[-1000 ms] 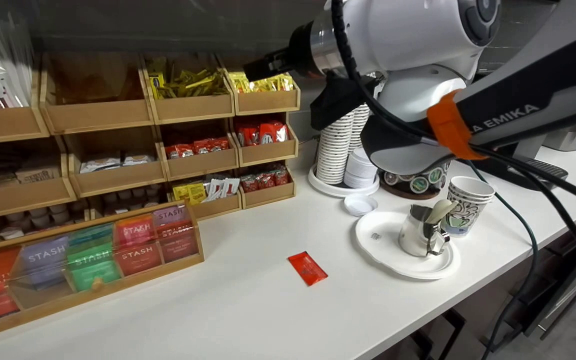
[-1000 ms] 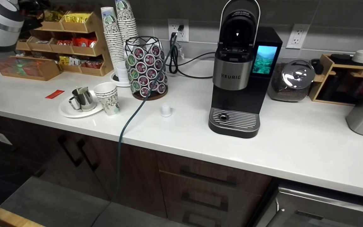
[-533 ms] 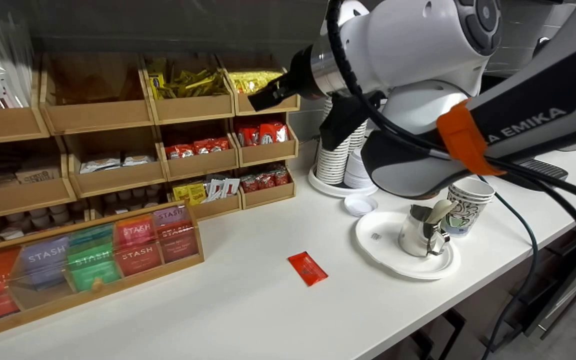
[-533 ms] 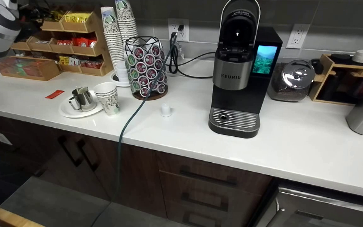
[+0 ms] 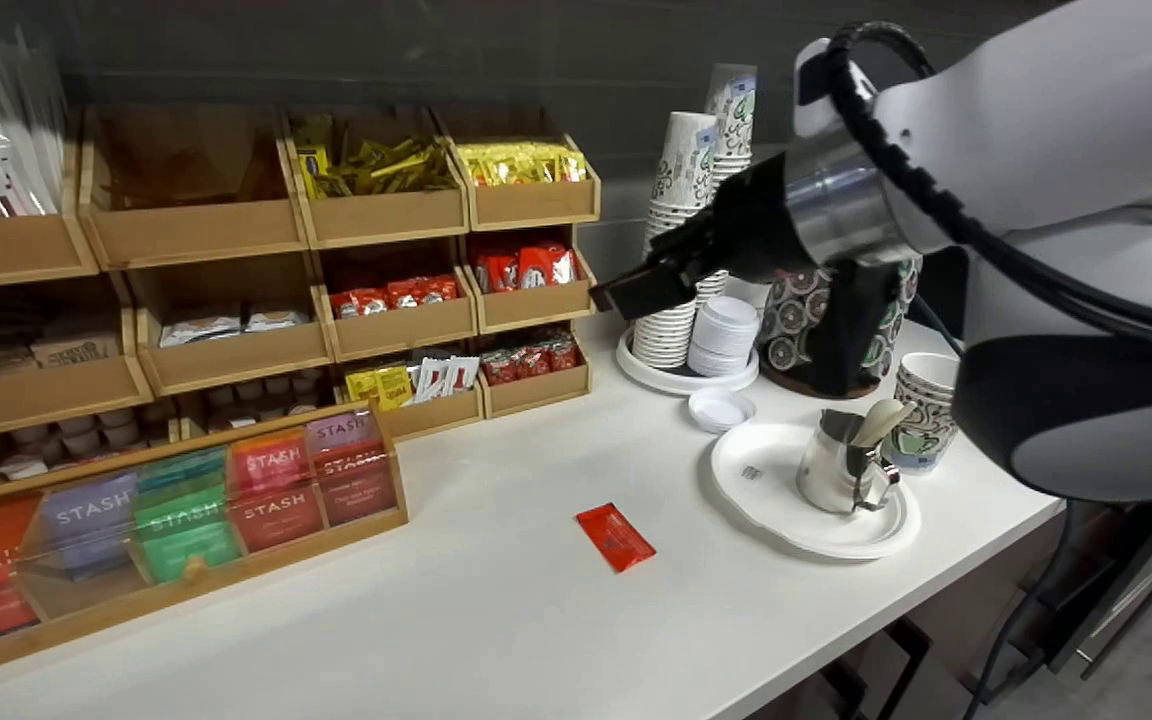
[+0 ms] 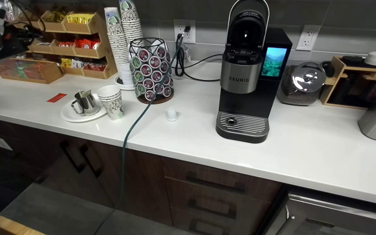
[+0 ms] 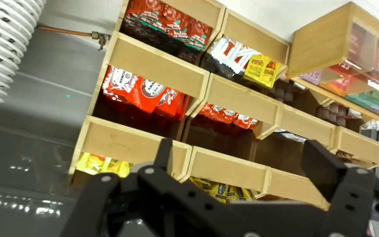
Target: Put the yellow sachet on the rack
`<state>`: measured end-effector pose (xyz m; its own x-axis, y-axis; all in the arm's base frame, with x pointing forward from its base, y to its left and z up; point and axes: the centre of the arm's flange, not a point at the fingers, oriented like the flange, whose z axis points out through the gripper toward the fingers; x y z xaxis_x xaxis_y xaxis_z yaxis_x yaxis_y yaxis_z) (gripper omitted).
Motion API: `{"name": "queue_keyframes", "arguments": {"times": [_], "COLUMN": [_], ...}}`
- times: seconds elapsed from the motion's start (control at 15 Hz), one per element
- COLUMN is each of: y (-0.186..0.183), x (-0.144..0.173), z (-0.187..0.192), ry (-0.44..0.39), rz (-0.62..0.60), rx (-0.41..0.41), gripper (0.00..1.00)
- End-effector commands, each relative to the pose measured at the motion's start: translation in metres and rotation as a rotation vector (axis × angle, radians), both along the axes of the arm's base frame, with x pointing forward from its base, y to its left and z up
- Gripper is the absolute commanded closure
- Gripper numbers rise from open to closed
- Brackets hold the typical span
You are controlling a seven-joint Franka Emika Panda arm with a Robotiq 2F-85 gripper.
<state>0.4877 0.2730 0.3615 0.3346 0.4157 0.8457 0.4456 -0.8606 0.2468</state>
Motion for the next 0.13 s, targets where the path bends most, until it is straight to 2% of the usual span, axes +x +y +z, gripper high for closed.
{"name": "queue_keyframes", "arguments": {"times": [0.0,0.07], "y": [-0.011,-0.0172], "x": [-0.0123,-0.0189], "z": [0.001,-0.0007], "ry": [-0.012,-0.018], "rz": [-0.008,-0.017], "rx": [0.015,0.017], "gripper": [0.0,0.0]}}
